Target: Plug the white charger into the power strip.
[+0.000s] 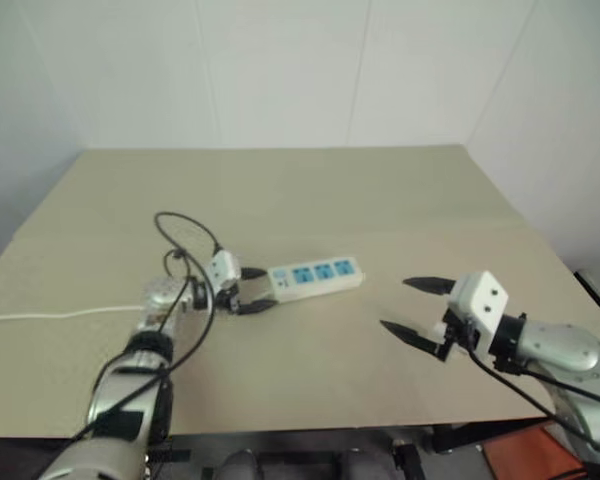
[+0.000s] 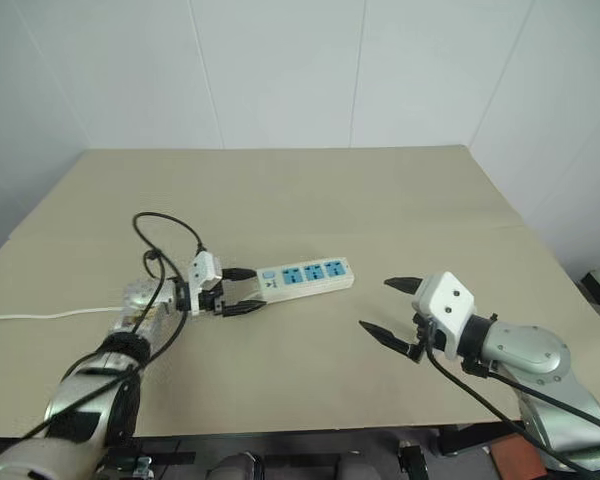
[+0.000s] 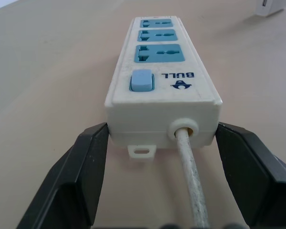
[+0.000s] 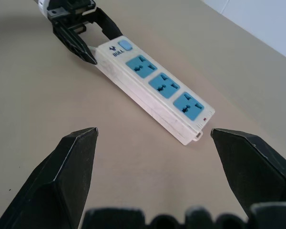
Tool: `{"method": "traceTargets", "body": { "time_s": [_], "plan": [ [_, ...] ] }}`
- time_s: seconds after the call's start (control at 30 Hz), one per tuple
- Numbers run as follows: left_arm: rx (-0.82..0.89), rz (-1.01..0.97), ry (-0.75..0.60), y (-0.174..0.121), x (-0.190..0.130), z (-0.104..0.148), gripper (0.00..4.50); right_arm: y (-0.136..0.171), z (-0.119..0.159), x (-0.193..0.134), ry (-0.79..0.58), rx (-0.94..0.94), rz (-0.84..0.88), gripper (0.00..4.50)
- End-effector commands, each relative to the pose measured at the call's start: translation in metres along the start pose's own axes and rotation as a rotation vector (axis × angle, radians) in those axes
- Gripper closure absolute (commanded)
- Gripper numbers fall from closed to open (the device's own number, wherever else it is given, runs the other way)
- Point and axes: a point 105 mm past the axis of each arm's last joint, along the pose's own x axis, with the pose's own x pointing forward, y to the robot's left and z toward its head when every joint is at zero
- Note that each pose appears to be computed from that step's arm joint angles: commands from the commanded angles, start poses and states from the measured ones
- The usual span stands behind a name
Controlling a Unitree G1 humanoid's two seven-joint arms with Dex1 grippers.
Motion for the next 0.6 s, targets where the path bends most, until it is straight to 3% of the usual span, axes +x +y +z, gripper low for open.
{"method": "traceTargets", "body": {
  "time_s": [0.03,0.23,0.37,0.6],
  "plan": [
    [0.003,0.082,-0.055,-0.014,-0.001,0.028,1.23,-0.003,0.008,0.006,-0.047,-0.040,0.003,0.00],
    [-0.160,0.193,-0.043,-0.047,0.009,0.046,1.23,-0.003,0.005,0.017,-0.065,-0.042,0.043,0.00],
    [-0.196,0.226,0.041,-0.054,0.013,0.030,1.23,-0.006,0.006,0.023,-0.077,-0.048,0.055,0.00],
    [-0.302,0.220,-0.011,-0.059,0.009,0.019,1.23,-0.007,0.004,0.023,-0.076,-0.056,0.052,0.00]
  ]
}}
